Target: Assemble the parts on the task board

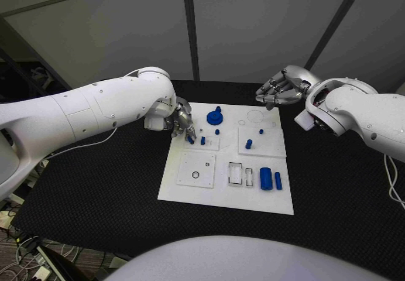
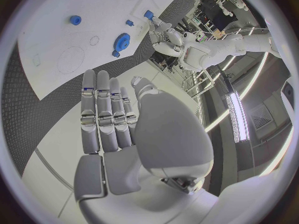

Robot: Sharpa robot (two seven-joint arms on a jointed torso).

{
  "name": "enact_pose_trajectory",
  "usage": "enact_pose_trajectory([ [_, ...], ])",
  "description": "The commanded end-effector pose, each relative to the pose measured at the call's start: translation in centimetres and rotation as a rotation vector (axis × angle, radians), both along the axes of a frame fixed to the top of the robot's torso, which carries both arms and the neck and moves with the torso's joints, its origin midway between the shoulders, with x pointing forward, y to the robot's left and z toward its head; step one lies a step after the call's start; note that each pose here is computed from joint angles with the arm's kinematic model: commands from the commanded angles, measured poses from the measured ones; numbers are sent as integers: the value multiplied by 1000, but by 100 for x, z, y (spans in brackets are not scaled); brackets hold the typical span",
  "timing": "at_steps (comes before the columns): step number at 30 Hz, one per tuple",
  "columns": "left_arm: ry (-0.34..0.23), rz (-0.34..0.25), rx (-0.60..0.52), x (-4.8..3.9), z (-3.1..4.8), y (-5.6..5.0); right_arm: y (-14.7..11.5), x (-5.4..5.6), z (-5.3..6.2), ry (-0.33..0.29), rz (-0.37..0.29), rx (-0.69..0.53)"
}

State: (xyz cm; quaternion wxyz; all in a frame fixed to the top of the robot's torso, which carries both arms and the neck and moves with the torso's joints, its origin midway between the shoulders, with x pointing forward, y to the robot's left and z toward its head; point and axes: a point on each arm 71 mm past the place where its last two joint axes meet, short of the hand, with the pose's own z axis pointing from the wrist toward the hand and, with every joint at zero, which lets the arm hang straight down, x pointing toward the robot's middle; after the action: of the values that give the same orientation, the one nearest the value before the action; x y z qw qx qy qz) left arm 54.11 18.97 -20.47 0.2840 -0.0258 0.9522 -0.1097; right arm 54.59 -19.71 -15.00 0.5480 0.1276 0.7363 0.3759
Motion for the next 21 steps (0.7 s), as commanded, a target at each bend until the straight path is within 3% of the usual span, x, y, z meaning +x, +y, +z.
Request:
enact_pose_trajectory([
  [1,-9,7,17,12,4,12,11,-1,15,-4,8,5],
  [21,7,-7,31,-4,-18,21,10,-2,14,-2,9,5],
])
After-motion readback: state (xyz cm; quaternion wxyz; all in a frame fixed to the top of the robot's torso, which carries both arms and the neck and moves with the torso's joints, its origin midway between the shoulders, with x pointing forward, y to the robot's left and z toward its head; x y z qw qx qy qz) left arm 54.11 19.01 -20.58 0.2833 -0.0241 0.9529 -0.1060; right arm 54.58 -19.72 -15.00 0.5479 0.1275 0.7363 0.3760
